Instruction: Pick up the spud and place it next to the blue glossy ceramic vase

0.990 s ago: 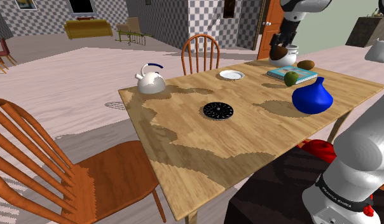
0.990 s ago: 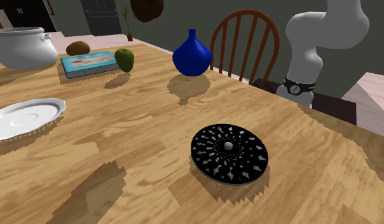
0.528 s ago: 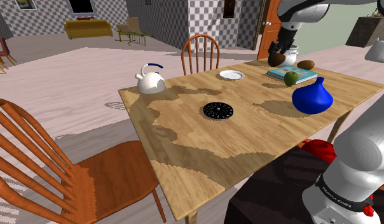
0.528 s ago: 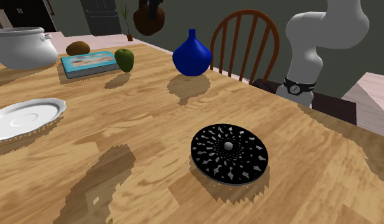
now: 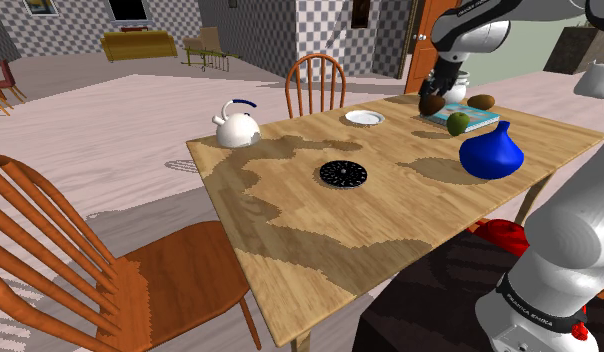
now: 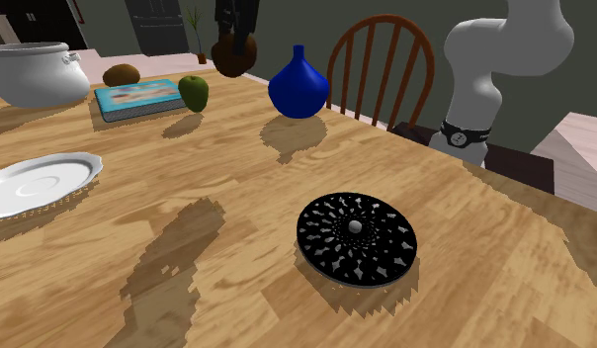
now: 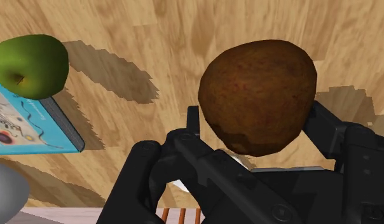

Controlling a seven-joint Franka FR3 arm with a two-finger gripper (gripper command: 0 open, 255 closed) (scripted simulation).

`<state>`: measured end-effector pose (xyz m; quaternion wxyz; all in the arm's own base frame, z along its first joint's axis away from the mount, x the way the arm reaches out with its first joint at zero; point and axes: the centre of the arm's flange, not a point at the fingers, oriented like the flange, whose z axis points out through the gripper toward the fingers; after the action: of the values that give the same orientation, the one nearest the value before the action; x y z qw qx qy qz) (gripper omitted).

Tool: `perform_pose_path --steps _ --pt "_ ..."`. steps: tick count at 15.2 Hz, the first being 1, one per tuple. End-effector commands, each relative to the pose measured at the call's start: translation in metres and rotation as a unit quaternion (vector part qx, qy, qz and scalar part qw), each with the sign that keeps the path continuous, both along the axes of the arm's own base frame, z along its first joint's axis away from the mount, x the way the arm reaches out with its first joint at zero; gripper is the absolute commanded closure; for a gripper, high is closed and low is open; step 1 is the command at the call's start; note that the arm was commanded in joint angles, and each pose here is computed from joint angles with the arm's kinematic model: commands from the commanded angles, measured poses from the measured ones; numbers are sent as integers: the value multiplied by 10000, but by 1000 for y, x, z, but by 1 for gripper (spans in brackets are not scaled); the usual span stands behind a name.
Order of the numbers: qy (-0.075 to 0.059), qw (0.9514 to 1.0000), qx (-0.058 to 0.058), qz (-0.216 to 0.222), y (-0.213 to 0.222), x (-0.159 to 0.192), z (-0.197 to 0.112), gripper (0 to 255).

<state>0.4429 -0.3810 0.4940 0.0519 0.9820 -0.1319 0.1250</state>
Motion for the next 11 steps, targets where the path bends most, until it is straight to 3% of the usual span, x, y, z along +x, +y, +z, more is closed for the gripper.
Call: perform_pose_path --steps 1,11 --pt "-2 10000 -1 -1 1 0 -12 255" --pt "-2 10000 -1 -1 1 0 -64 255"
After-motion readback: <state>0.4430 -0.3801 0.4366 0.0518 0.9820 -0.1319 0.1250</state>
